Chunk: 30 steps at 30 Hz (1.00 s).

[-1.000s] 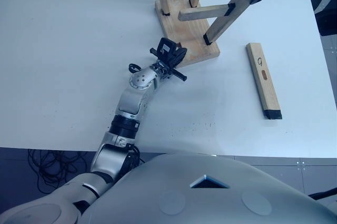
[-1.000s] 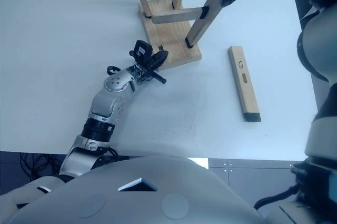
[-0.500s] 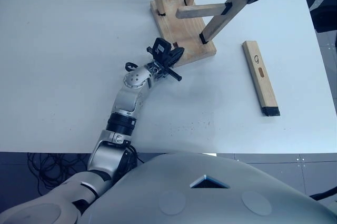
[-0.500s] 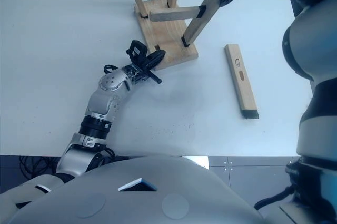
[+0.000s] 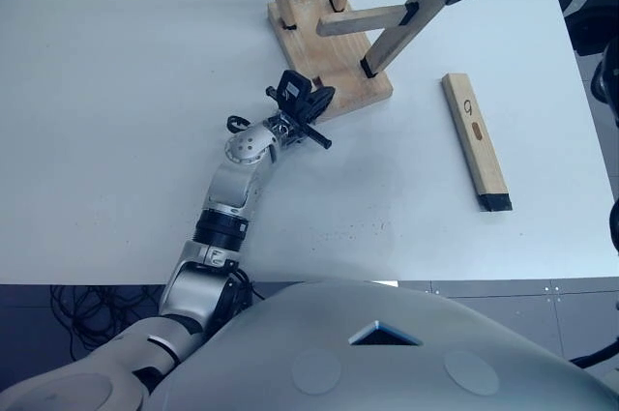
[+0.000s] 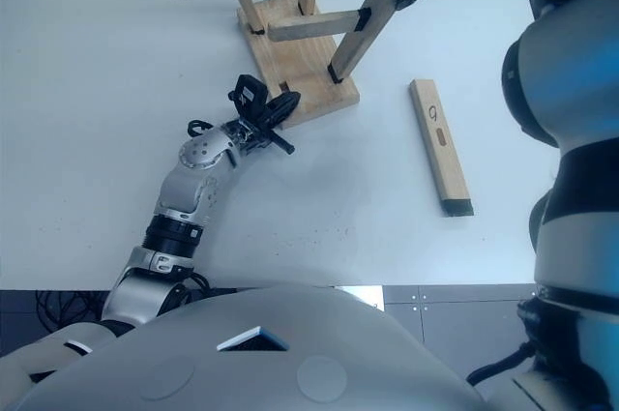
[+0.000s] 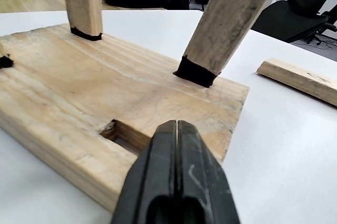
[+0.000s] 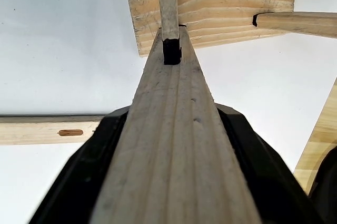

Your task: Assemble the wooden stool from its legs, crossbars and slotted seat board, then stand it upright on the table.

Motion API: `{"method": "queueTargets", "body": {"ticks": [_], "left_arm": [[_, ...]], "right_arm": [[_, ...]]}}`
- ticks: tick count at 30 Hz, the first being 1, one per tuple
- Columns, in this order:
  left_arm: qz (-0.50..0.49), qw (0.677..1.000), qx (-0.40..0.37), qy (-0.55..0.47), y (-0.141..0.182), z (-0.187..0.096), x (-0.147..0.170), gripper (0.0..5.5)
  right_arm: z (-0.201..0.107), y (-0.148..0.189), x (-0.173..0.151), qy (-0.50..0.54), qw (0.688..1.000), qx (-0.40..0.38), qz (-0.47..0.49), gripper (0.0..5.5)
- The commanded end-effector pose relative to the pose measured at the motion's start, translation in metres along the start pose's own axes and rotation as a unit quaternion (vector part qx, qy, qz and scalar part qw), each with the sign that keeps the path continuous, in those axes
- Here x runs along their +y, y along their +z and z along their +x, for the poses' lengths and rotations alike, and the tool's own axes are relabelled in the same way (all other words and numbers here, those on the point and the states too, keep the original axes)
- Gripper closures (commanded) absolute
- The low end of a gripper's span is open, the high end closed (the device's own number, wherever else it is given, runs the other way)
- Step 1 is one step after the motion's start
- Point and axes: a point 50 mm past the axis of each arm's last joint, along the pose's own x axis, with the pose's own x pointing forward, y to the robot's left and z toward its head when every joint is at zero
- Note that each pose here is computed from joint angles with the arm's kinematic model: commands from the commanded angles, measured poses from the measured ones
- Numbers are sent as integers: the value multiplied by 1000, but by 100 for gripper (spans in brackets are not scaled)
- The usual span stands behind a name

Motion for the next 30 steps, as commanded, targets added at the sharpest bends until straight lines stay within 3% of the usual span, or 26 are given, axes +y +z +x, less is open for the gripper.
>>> {"method": "queueTargets", "body": {"ticks": [1,6,20,28,30], "left_arm": [[-69,982,178,1,-88,-26,-8,550],[-62,982,176,-2,-89,-21,-5,550],[-40,985,170,-10,-67,-22,8,550],[-35,984,176,-14,-71,-25,8,550],[-35,984,177,-14,-72,-24,8,550]], "right_arm": [[31,9,2,36,999,-32,-16,265],[11,4,0,11,1000,-19,-15,182],[-22,-14,4,-25,1000,7,8,182],[-17,-13,5,-22,999,-34,36,332],[-15,-13,5,-17,999,-35,38,341]]}}
